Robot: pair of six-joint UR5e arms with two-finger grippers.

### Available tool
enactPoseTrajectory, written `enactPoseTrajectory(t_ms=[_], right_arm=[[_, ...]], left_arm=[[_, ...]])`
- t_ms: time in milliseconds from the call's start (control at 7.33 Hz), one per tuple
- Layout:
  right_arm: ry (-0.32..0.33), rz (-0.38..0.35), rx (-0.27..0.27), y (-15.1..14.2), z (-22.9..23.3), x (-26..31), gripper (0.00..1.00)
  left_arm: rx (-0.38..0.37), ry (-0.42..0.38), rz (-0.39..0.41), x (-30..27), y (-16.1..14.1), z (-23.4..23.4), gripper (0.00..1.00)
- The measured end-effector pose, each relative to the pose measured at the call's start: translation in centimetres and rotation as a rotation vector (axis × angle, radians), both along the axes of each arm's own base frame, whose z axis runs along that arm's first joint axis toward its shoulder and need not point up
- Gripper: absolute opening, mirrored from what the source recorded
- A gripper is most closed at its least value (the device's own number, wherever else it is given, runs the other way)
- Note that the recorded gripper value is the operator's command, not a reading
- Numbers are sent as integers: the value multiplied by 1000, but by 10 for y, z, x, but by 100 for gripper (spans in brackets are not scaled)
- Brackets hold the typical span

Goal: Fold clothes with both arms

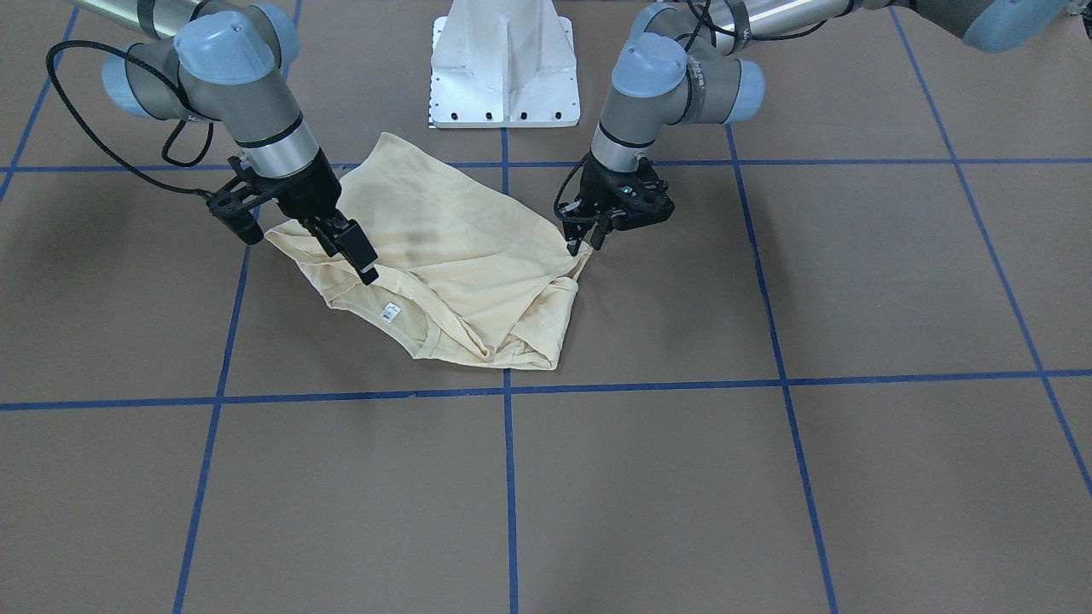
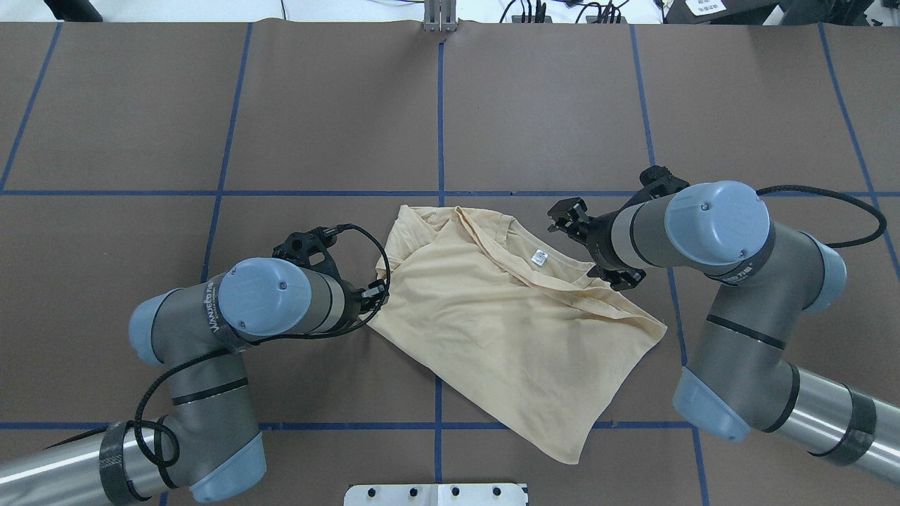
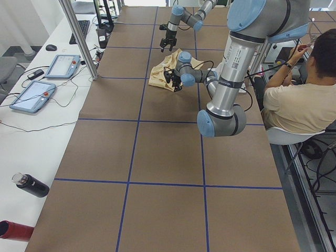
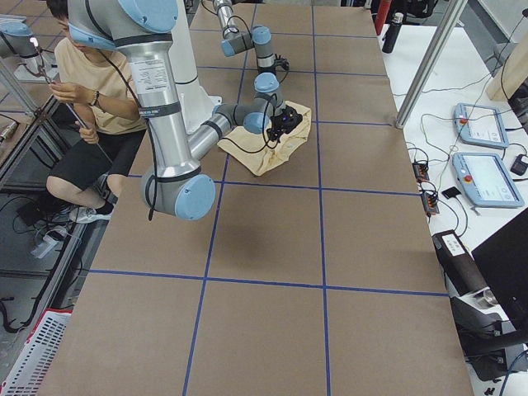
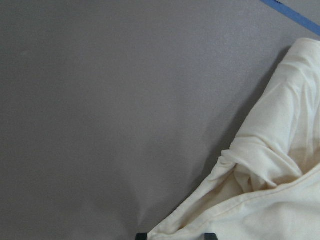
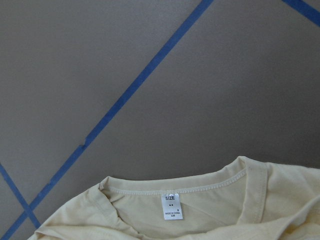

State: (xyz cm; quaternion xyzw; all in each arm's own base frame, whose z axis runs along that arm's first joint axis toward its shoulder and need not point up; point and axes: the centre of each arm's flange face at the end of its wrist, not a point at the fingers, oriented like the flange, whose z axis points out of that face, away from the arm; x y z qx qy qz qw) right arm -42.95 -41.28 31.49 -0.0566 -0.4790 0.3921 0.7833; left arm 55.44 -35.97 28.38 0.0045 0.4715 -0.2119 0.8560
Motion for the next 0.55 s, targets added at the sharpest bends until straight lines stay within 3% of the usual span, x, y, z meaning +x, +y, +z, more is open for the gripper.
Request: enactPoseTrajectory(t_ms=[273, 409, 545], right_arm=[[0, 1, 0, -3, -2, -3, 100], [0, 1, 0, -3, -2, -4, 100], [0, 1, 0, -4, -2, -4, 100]], left_arm=[[-7, -17, 2, 1, 1, 3, 48], [-9, -21, 2, 2, 1, 4, 43], [-9, -22, 2, 2, 1, 4, 31]])
